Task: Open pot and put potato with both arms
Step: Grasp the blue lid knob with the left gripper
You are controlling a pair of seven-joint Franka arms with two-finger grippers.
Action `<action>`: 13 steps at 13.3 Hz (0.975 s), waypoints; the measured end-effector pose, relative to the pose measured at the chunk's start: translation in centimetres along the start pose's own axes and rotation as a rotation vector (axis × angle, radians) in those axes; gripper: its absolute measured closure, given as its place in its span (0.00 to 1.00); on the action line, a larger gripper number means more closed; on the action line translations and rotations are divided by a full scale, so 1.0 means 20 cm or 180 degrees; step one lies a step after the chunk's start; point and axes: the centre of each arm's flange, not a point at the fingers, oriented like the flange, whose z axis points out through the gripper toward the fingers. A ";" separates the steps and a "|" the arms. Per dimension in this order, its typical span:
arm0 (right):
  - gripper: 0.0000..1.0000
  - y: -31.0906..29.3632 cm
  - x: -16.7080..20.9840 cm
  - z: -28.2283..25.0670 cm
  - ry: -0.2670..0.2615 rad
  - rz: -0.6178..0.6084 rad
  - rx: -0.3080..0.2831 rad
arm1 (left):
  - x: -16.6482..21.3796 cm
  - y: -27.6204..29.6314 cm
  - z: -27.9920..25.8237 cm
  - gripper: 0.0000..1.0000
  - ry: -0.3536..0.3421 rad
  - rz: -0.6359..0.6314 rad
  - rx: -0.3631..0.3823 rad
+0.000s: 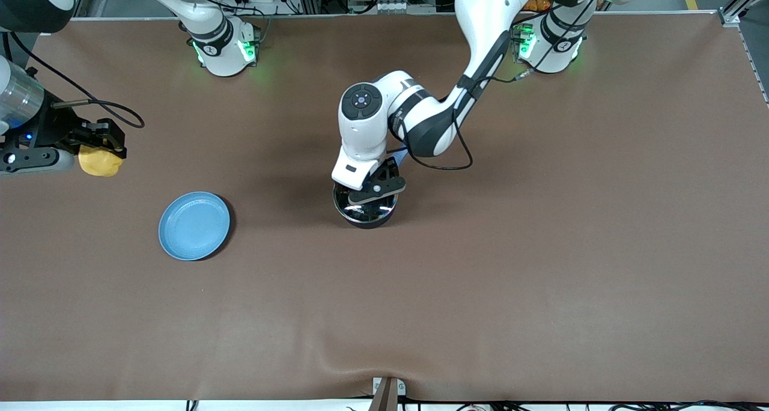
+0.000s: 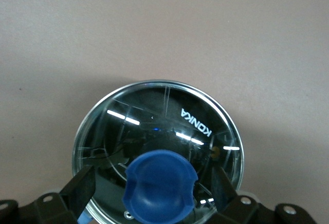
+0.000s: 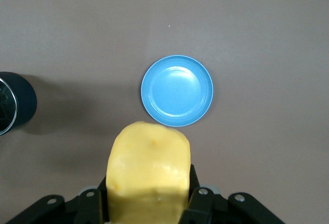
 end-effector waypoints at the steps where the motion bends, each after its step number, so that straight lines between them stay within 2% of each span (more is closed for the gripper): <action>1: 0.46 0.01 0.00 0.00 -0.0003 0.0011 0.0000 | -0.01 0.01 0.00 0.00 0.0007 0.0014 -0.0006; 9: 0.46 0.05 0.00 0.01 -0.0022 0.0052 0.0003 | -0.01 0.02 0.03 0.03 0.0039 0.0146 -0.0057; 10: 0.46 0.05 0.00 0.01 -0.0023 0.0052 0.0003 | -0.02 0.02 0.03 0.10 0.0038 0.0181 -0.0054; 11: 0.46 0.05 0.00 0.01 -0.0025 0.0053 0.0003 | -0.02 0.02 0.04 0.22 0.0036 0.0237 -0.0050; 13: 0.46 0.05 0.00 0.01 -0.0026 0.0055 0.0003 | -0.02 0.02 0.05 0.26 0.0033 0.0295 -0.0041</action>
